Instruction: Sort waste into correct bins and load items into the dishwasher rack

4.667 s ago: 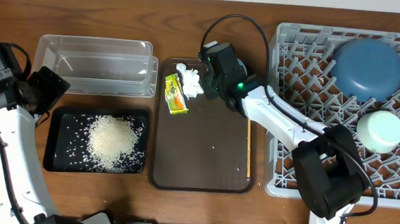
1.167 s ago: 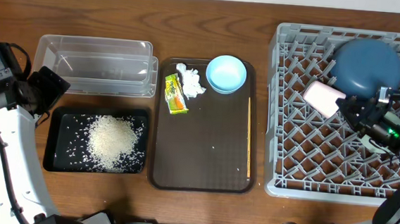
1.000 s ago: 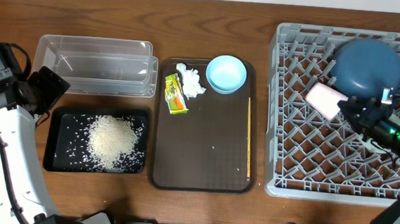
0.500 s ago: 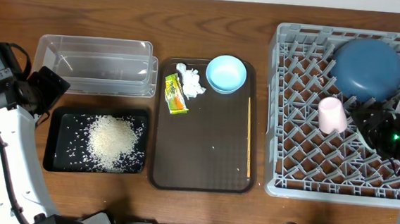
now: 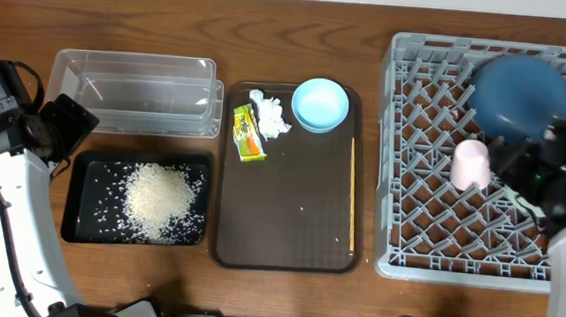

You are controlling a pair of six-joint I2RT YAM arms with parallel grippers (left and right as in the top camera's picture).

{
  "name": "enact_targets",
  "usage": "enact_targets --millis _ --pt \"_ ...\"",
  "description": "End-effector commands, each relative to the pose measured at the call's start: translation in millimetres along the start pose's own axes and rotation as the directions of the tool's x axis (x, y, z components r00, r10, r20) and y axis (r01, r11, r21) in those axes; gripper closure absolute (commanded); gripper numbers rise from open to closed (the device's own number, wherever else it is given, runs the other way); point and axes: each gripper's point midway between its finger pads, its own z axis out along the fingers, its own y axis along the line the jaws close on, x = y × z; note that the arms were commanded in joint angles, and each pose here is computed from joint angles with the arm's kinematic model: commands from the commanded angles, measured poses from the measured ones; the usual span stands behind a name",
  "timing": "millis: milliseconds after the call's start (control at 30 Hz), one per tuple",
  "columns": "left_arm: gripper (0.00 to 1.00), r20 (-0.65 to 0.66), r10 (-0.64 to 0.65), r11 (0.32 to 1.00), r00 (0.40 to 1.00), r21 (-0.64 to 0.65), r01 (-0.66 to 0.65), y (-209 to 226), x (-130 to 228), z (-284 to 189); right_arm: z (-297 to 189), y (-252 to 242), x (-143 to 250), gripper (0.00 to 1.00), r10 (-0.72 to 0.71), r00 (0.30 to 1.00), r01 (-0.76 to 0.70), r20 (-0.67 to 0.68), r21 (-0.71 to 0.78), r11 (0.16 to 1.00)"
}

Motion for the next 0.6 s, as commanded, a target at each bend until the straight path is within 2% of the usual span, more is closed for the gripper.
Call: enact_targets --millis 0,167,567 --pt "0.07 -0.006 -0.01 1.0 1.0 -0.011 0.01 3.0 0.7 2.7 17.3 -4.7 -4.5 0.99 -0.062 0.998 0.058 0.024 0.136 0.989" --pt "0.07 -0.005 -0.01 1.0 1.0 -0.011 0.01 3.0 0.7 2.7 43.2 -20.8 -6.0 0.99 -0.038 0.999 0.031 0.029 0.235 0.971" --pt "0.07 -0.005 -0.01 1.0 1.0 -0.011 0.01 3.0 0.7 2.7 59.6 -35.1 -5.5 0.99 -0.031 0.999 0.027 0.012 0.271 0.962"
